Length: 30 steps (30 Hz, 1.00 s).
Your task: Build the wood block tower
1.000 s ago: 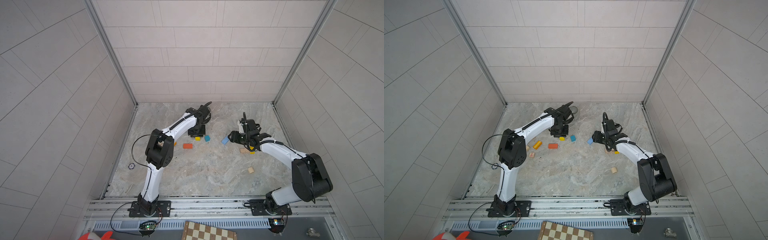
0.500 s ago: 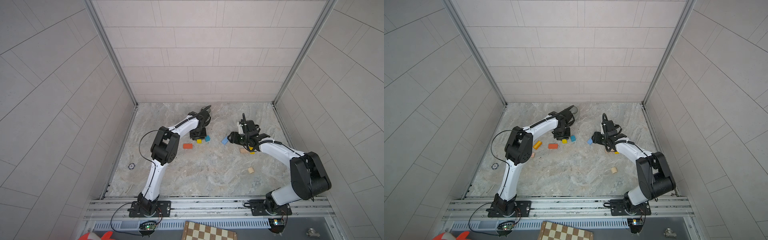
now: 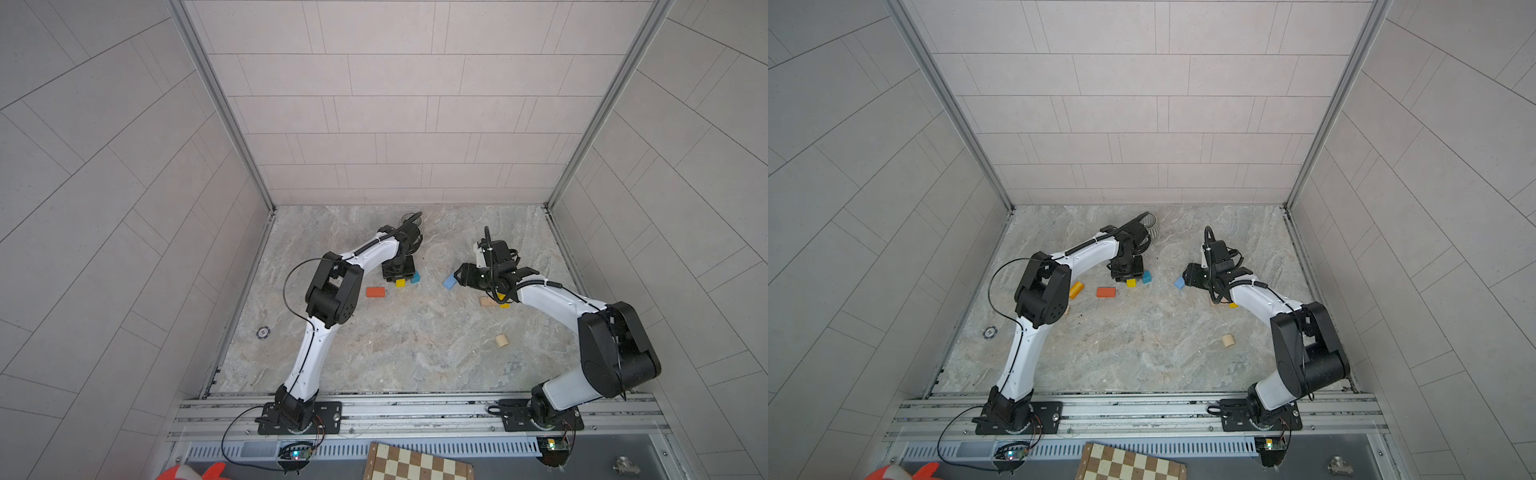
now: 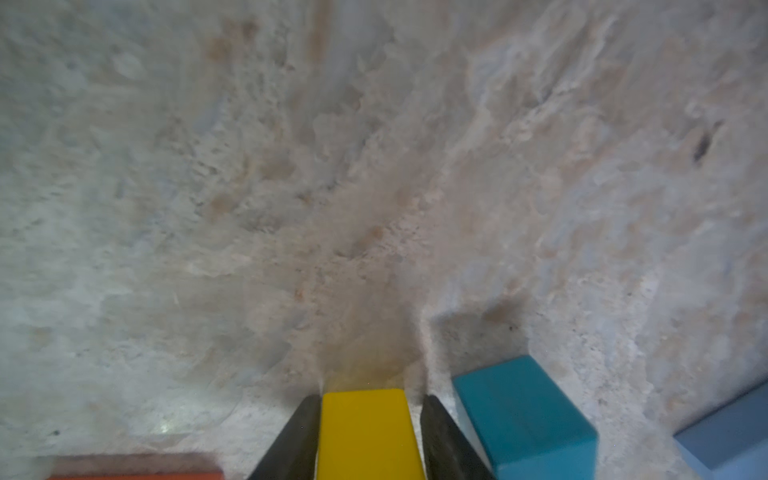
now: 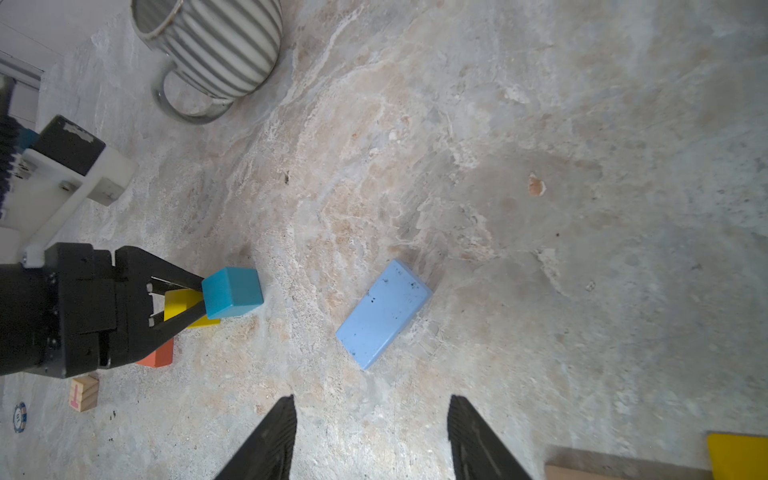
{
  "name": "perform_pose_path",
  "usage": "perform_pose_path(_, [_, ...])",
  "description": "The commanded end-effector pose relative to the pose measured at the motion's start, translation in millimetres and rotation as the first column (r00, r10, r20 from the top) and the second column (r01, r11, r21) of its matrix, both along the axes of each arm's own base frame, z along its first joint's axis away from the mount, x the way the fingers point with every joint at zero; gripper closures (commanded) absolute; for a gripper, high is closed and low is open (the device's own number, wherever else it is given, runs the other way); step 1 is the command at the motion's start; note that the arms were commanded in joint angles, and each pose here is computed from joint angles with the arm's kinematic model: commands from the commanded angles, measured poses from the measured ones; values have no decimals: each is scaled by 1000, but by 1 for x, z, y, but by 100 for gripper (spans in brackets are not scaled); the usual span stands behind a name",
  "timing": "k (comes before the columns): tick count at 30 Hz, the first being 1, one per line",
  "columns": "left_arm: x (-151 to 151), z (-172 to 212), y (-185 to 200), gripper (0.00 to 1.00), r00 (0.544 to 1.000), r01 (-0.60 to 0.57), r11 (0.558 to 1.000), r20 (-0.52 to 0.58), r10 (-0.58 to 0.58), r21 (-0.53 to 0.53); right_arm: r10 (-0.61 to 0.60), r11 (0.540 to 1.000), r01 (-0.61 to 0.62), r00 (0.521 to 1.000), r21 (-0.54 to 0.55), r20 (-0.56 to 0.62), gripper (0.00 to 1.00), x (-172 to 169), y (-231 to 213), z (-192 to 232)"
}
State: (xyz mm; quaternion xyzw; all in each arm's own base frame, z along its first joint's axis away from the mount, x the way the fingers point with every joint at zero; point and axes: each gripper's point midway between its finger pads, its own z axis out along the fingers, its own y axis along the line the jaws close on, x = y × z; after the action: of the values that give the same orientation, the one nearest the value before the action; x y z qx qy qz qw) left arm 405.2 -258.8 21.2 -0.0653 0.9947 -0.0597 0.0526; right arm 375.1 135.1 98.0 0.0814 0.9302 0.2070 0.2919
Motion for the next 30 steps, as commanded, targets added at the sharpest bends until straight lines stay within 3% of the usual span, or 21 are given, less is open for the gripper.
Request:
perform_pose_path(1, [4, -4, -2, 51, 1000, -21, 1000, -10, 21, -4, -9, 1000, 9, 1000, 10, -16, 40, -2, 1, -4])
perform_pose_path(18, [11, 6, -20, 47, 999, -48, 998, 12, 49, -48, -2, 1000, 2, 1000, 14, -14, 40, -1, 4, -4])
perform_pose_path(30, [17, 41, -8, 32, 995, -57, 998, 77, 60, -40, 8, 1000, -8, 1000, 8, -24, 40, -2, 5, -7])
